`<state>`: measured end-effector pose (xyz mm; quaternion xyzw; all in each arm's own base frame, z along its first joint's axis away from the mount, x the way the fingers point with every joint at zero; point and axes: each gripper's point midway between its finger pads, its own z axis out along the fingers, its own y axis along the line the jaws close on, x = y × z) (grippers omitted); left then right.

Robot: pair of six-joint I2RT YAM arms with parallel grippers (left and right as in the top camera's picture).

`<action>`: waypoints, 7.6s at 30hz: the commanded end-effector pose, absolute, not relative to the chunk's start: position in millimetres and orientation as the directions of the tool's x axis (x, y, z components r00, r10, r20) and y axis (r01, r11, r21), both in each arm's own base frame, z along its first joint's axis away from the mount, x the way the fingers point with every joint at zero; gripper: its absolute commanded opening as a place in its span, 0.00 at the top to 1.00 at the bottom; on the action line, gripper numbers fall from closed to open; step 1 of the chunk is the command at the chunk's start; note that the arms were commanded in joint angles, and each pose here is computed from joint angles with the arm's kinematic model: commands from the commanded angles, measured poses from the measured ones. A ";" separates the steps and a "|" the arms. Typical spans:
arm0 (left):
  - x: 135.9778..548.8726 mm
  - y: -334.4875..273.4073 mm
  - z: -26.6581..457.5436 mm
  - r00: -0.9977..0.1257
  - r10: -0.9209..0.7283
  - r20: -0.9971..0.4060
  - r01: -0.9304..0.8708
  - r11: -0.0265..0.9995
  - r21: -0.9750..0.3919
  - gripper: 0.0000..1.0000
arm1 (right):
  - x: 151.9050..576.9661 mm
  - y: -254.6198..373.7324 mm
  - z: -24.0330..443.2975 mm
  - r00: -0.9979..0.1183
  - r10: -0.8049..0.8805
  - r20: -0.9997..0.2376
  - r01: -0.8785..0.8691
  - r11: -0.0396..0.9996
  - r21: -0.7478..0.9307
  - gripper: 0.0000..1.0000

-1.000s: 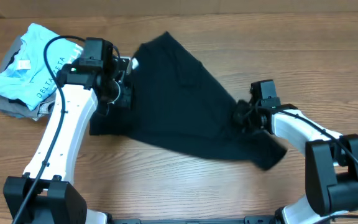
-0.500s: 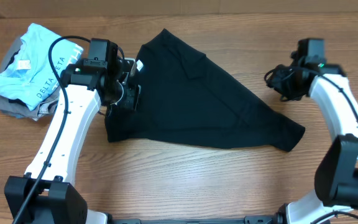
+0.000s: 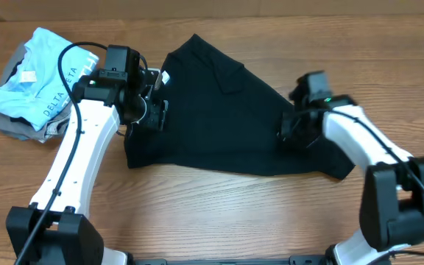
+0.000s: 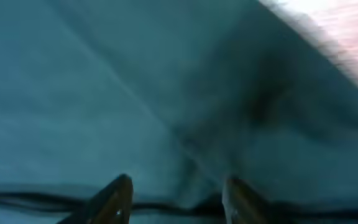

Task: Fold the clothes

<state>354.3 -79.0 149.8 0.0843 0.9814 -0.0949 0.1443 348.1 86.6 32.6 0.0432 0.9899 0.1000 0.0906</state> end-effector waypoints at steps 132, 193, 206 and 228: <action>304.0 -86.1 -12.3 -0.985 0.152 0.083 0.127 0.959 -0.253 0.40 | 447.6 -150.3 147.0 -0.695 0.453 -0.558 0.596 0.797 -0.095 0.91; 360.6 -9.9 120.3 -0.999 -0.022 0.039 -0.026 0.994 -0.104 0.32 | 207.4 -9.4 102.7 -0.802 0.527 0.280 0.549 0.836 -0.001 0.91; 356.5 -8.6 120.3 -0.998 -0.021 0.056 -0.027 0.995 -0.096 0.29 | 198.1 -19.5 95.1 -0.775 0.569 0.274 0.571 0.817 -0.080 0.76; 346.4 -33.3 41.8 -0.985 -0.152 0.085 -0.170 0.946 -0.277 0.29 | 255.3 2.0 81.7 -0.851 0.517 0.095 0.525 0.826 0.205 0.53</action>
